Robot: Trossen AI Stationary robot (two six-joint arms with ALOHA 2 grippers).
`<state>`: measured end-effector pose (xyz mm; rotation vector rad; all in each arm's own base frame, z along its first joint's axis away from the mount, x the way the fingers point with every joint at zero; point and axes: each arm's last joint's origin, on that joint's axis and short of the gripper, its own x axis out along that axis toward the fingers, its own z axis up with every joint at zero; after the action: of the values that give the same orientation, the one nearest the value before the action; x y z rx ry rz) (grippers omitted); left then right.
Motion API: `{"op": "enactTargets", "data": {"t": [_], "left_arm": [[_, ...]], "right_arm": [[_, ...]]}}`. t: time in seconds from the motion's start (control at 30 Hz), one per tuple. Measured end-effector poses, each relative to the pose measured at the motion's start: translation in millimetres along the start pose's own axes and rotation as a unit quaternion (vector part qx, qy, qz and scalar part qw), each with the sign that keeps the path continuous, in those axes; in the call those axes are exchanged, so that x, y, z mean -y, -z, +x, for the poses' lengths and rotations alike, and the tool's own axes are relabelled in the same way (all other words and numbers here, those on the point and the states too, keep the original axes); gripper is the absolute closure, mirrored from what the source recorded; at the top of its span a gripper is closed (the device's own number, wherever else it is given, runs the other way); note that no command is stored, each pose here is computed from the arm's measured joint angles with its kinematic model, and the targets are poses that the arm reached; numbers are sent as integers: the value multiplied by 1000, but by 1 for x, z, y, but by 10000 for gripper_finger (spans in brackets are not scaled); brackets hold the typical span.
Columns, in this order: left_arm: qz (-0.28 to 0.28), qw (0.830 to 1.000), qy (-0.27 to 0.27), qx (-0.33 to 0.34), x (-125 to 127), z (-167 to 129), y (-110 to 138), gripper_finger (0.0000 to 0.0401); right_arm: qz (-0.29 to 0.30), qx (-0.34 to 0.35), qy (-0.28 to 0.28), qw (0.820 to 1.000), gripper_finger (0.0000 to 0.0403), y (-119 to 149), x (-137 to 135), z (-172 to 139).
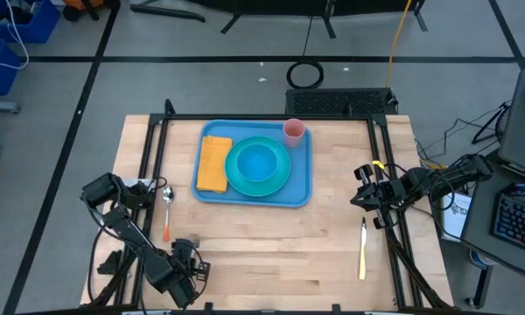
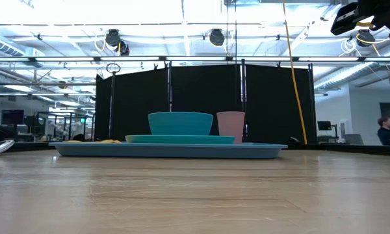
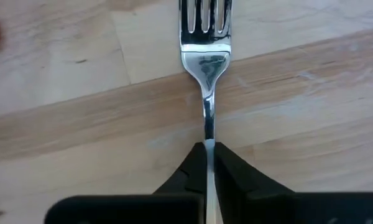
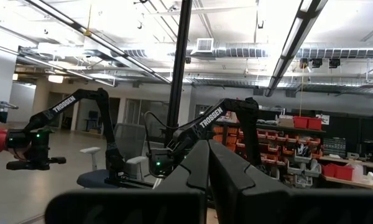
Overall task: Set up tray
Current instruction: Put the orange fork on the yellow napkin
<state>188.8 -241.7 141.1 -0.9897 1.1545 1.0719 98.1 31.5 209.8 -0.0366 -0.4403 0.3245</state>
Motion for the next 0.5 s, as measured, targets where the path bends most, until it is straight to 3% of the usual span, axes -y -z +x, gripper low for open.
{"op": "enactTargets", "data": {"t": [0.2, 0.33, 0.5], "left_arm": [[1, 1000, 0, 1, 0, 0, 0, 371], [4, 1000, 9, 11, 1, 0, -1, 390], [3, 999, 23, 28, 2, 1, -2, 385]], "right_arm": [[0, 0, 0, 1000, 399, 0, 0, 0], [0, 0, 0, 1000, 399, 0, 0, 0], [0, 0, 0, 1000, 399, 0, 0, 0]]}}
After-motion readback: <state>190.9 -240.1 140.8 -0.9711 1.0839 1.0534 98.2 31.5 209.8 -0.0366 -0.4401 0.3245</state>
